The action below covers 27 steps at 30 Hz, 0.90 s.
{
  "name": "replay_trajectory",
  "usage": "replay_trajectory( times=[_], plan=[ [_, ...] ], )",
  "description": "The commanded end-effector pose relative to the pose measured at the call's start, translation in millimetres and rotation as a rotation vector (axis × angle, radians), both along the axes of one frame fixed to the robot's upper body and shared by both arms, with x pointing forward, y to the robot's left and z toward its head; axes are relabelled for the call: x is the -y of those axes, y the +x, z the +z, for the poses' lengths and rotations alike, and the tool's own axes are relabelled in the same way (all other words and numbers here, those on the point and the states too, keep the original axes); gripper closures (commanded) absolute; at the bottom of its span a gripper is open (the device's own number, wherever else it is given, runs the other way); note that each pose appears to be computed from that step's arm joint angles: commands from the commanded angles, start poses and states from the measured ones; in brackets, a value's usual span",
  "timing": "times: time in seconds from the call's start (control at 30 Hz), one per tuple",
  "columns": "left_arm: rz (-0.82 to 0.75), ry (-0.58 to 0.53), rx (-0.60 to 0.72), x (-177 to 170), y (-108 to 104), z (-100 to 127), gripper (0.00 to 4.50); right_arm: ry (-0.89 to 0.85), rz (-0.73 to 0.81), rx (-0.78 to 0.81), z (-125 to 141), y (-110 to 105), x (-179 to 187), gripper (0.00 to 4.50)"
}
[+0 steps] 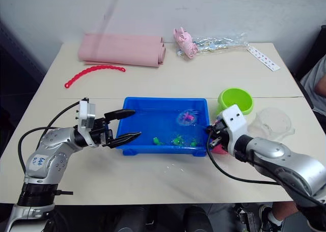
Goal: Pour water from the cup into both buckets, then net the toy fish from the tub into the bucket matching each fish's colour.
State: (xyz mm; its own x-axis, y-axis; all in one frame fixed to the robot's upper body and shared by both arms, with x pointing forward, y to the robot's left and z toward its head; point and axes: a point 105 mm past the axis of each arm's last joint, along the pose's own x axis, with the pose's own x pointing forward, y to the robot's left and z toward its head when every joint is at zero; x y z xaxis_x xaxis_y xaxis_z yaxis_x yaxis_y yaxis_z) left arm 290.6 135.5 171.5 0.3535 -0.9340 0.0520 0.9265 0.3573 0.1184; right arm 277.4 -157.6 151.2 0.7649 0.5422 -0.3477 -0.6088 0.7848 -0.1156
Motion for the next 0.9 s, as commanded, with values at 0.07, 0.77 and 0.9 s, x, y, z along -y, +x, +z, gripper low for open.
replay_trajectory(
  times=[0.07, 0.77, 0.9],
  plan=[
    [-0.030, -0.010, 0.016, 1.4, -1.8, 2.6, 0.02, -0.025, 0.048, 0.185, 30.1, -7.7, 2.3, 4.50],
    [-0.194, -0.047, 0.083, 37.2, 9.4, 26.3, 0.02, -0.084, 0.007, 0.446, 66.6, -79.7, 71.4, 4.50],
    [-0.238, -0.048, 0.090, 43.5, 8.0, 31.0, 0.02, -0.173, -0.007, 0.473, 67.9, -99.4, 90.6, 4.50]
  ],
)
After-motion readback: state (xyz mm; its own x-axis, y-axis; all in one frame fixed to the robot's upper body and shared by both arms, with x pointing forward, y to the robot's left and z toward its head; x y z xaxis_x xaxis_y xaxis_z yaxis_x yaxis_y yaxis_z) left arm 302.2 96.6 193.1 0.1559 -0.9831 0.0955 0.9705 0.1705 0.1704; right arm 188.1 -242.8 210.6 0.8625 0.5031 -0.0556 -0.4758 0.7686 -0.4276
